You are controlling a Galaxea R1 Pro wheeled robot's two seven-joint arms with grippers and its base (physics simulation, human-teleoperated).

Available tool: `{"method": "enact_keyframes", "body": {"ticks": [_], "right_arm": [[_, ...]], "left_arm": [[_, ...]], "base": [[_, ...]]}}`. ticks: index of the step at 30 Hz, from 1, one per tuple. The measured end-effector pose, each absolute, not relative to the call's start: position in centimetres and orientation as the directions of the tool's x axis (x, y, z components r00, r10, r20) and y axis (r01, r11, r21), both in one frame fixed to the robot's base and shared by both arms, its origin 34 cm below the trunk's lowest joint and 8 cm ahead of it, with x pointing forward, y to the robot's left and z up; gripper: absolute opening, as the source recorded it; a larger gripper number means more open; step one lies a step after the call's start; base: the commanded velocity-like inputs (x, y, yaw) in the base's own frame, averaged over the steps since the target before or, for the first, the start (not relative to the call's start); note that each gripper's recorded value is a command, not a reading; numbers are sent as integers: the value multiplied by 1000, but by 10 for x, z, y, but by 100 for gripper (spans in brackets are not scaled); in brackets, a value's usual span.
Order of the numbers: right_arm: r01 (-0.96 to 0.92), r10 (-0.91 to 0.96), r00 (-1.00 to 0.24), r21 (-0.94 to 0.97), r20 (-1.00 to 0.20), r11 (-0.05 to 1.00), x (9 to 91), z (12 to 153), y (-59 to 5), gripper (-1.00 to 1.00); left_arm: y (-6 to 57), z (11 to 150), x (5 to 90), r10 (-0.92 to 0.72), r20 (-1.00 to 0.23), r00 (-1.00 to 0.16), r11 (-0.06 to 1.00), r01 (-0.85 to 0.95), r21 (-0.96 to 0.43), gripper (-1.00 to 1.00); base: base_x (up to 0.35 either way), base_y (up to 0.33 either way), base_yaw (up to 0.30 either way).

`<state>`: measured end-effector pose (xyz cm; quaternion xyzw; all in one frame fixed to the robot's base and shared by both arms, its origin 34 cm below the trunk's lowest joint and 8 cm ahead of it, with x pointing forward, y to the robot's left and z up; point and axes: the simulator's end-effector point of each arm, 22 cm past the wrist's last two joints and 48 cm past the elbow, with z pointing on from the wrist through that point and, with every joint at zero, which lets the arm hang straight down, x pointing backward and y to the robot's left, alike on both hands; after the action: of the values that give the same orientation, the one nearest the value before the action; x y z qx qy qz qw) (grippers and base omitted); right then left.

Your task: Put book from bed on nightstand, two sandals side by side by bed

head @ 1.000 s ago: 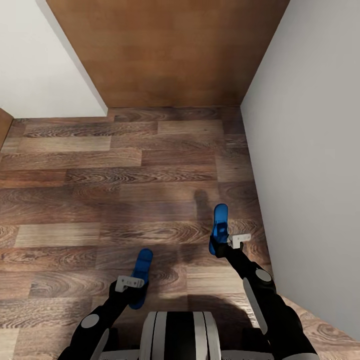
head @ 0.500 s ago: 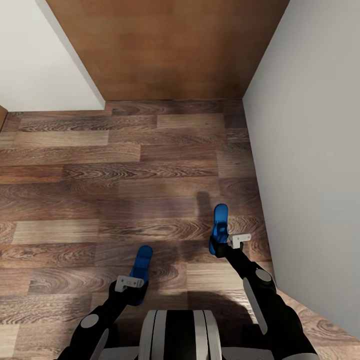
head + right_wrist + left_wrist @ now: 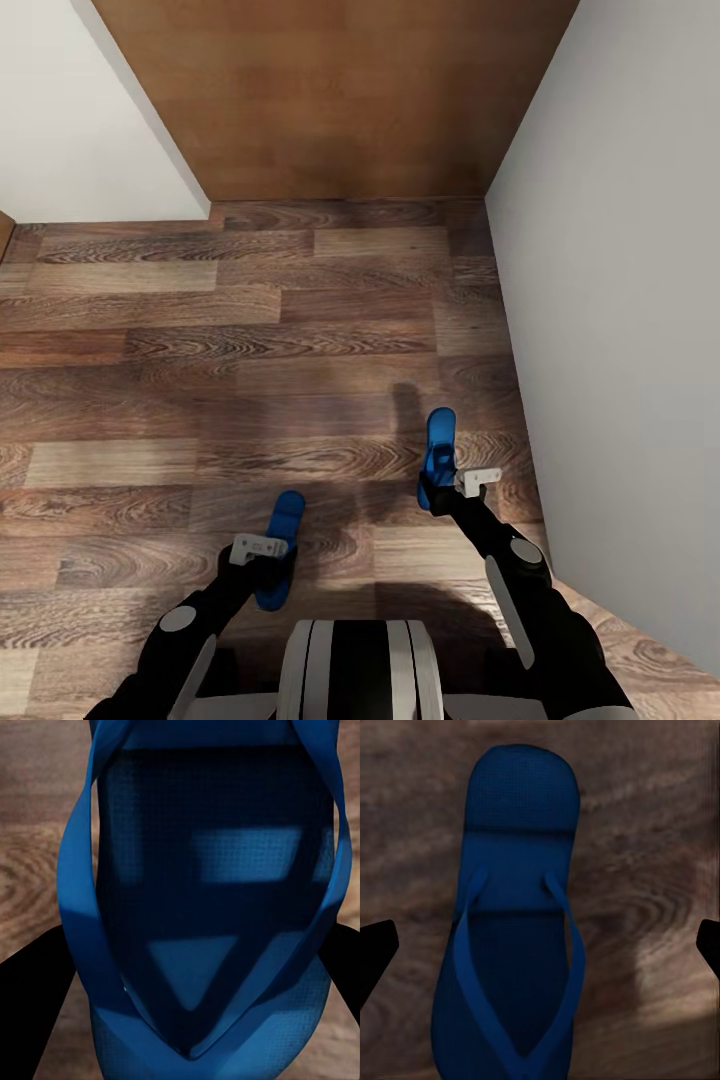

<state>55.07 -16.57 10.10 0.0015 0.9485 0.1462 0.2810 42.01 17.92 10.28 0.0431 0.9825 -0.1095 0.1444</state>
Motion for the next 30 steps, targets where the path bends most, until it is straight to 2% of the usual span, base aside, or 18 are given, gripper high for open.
{"method": "enact_keyframes", "body": {"ticks": [30], "right_arm": [[-66, 85, -866, 282, -493, 957, 532, 79, -165, -100]], "left_arm": [[178, 82, 402, 64, -205, -977, 973, 107, -206, 100]], "base": [[0, 0, 0]]}}
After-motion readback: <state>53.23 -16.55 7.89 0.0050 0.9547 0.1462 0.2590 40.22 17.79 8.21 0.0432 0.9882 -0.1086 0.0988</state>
